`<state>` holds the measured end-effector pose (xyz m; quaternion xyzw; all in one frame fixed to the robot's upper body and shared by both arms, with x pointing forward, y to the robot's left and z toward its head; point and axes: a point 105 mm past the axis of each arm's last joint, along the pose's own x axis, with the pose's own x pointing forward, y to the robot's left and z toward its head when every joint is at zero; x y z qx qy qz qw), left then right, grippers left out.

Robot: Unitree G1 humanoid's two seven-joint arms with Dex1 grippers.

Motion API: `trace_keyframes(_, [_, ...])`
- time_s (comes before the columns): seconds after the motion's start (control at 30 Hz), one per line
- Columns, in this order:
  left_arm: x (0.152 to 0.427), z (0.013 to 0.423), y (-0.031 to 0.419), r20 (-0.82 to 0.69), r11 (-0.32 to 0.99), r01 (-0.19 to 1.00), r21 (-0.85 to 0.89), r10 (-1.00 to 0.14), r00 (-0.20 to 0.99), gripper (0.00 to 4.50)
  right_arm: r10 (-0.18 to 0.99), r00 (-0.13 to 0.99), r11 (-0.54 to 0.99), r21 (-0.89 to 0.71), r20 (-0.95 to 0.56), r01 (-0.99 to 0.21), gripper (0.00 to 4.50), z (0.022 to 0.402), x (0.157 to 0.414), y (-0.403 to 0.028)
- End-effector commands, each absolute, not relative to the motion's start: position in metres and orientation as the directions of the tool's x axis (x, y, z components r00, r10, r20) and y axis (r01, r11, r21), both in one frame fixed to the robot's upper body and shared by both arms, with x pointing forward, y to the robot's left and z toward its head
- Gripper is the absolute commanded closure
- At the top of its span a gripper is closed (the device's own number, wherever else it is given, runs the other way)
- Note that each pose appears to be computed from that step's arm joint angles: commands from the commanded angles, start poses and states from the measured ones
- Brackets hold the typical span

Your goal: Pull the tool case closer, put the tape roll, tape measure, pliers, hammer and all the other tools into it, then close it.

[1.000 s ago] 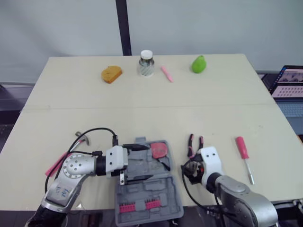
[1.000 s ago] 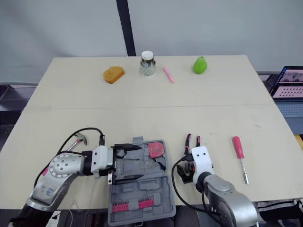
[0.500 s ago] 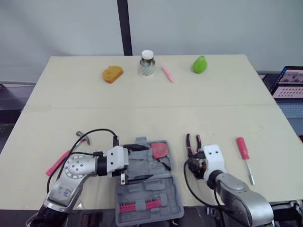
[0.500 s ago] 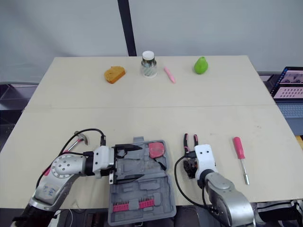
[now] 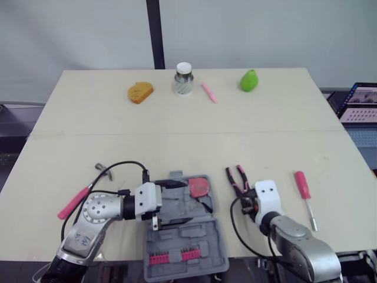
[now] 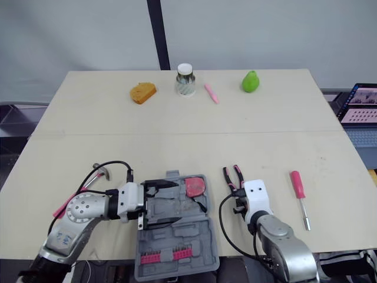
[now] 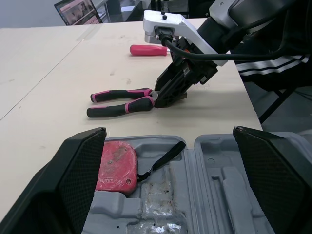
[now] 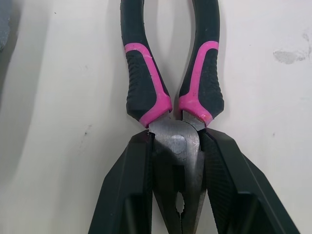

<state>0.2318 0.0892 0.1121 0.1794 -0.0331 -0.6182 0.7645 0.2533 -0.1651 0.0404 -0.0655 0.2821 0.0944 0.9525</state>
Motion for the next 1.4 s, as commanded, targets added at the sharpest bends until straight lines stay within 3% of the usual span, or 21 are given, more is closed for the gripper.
trace_keyframes(0.03, [0.234,0.116,0.096,-0.145,0.222,0.919,0.327,-0.949,0.281,0.00,0.171,0.835,0.944,-0.154,-0.523,-0.290,3.56,0.052,0.259,-0.181])
trace_keyframes(0.27, [0.232,0.116,0.134,-0.122,0.410,0.860,0.304,-0.878,0.462,0.00,0.464,0.739,0.737,-0.250,-0.489,-0.628,3.56,0.099,0.272,-0.172])
trace_keyframes(0.4, [0.217,0.112,0.160,-0.129,0.524,0.806,0.277,-0.811,0.571,0.00,0.629,0.577,0.511,-0.282,-0.521,-0.812,3.56,0.127,0.280,-0.154])
trace_keyframes(0.6, [0.181,0.102,0.184,-0.167,0.615,0.753,0.234,-0.738,0.654,0.00,0.712,0.346,0.212,-0.283,-0.611,-0.935,3.56,0.151,0.288,-0.124])
trace_keyframes(0.93, [0.136,0.095,0.198,-0.177,0.687,0.703,0.185,-0.681,0.711,0.00,0.709,0.133,-0.040,-0.227,-0.692,-0.973,3.56,0.152,0.271,-0.072])
trace_keyframes(1.4, [0.118,0.102,0.194,-0.136,0.751,0.646,0.140,-0.631,0.763,0.00,0.615,0.120,-0.155,-0.269,-0.779,-0.951,3.56,0.125,0.269,-0.031])
